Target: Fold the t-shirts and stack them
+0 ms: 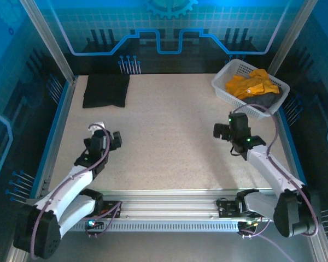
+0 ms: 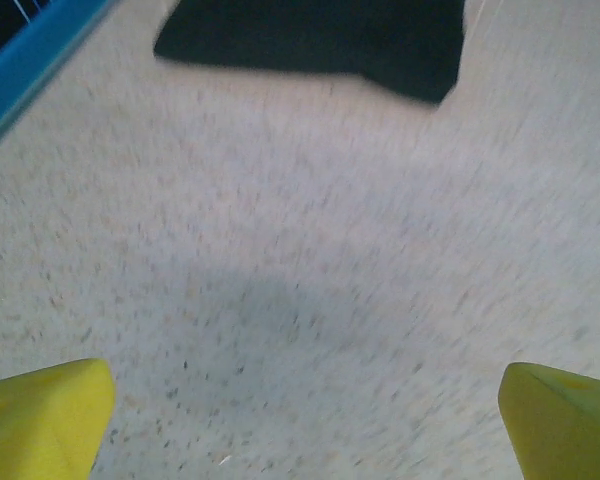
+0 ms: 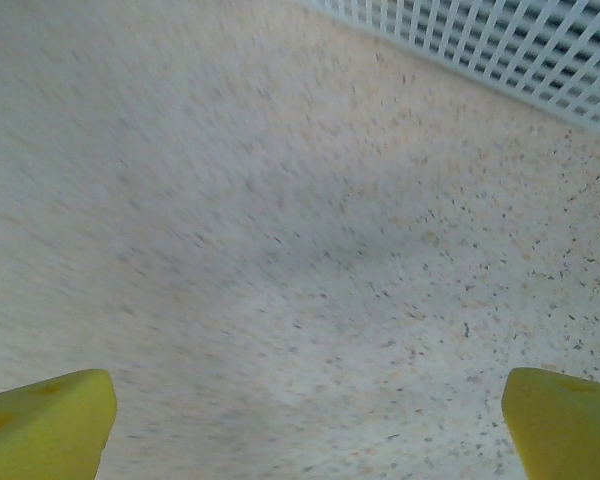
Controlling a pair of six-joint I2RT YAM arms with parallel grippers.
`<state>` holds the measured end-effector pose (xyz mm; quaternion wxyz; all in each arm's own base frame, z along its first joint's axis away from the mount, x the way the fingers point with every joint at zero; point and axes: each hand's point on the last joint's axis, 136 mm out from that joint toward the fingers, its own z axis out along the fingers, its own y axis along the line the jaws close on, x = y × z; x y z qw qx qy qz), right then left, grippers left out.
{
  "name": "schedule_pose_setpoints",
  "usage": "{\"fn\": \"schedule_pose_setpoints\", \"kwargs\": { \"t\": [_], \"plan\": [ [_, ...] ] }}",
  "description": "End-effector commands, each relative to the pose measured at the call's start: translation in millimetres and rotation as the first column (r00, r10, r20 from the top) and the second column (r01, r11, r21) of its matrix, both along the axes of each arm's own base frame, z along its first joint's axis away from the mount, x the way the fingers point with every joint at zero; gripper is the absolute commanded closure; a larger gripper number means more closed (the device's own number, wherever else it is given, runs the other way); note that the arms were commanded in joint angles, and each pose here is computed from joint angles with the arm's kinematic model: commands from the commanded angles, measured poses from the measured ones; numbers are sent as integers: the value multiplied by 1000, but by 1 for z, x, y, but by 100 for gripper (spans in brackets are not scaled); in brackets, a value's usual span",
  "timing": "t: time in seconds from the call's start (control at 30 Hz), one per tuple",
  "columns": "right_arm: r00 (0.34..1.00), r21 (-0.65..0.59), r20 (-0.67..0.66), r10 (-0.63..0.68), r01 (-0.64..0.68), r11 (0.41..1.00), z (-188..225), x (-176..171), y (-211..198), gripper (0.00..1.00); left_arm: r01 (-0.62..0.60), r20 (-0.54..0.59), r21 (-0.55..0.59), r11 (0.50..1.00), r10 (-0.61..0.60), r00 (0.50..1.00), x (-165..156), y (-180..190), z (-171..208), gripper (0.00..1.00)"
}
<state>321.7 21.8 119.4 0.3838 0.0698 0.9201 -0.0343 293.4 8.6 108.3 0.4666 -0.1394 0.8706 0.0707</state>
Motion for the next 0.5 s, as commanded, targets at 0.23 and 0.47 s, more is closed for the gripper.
{"fn": "schedule_pose_setpoints", "kwargs": {
  "t": [0.23, 0.47],
  "plan": [
    [963, -96, 243, 113, -92, 991, -11, 72, -8, 0, 74, 177, -48, 996, -64, 982, 94, 16, 1, 1],
    [925, -86, 314, 216, -199, 976, -19, 82, -4, 0, 203, 335, -10, 979, -188, 924, 88, 5, -10, 1]
  ]
}}
